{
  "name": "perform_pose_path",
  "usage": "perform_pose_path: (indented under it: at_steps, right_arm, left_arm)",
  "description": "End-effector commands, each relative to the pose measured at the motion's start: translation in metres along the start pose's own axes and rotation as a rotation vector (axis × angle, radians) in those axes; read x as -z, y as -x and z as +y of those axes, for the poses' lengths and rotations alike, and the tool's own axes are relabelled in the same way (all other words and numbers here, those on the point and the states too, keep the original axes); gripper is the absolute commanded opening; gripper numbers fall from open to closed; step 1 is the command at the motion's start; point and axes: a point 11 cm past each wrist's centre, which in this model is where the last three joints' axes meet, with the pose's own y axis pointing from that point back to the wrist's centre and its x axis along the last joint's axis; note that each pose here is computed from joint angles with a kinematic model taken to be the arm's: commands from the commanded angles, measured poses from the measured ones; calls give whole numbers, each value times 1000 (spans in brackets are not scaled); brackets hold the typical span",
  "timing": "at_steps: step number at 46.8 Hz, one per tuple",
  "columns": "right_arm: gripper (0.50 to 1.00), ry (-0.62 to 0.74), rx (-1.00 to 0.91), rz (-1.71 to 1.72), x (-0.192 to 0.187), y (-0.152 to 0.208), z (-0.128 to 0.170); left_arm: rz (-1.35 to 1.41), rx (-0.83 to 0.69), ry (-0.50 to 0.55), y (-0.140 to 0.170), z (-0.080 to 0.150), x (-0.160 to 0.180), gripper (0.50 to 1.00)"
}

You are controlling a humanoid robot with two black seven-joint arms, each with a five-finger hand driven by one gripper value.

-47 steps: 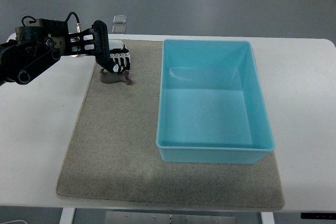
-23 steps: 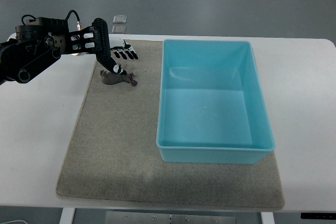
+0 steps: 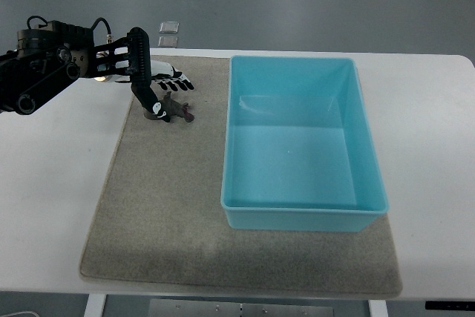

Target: Place brown hippo in blue box with left hand

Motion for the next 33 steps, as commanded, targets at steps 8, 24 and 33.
perform_pose_path:
  at_steps: [8, 24, 33]
  right_arm:
    - [936, 0, 0, 1, 0, 0, 0]
    - [936, 0, -1, 0, 0, 0, 0]
    - [936, 0, -1, 0, 0, 0, 0]
  left_arm:
    - [-4, 38, 8, 6, -1, -3, 874]
    - [-20, 49, 7, 9, -1, -4, 703]
    - [-21, 51, 4, 9, -2, -4, 553]
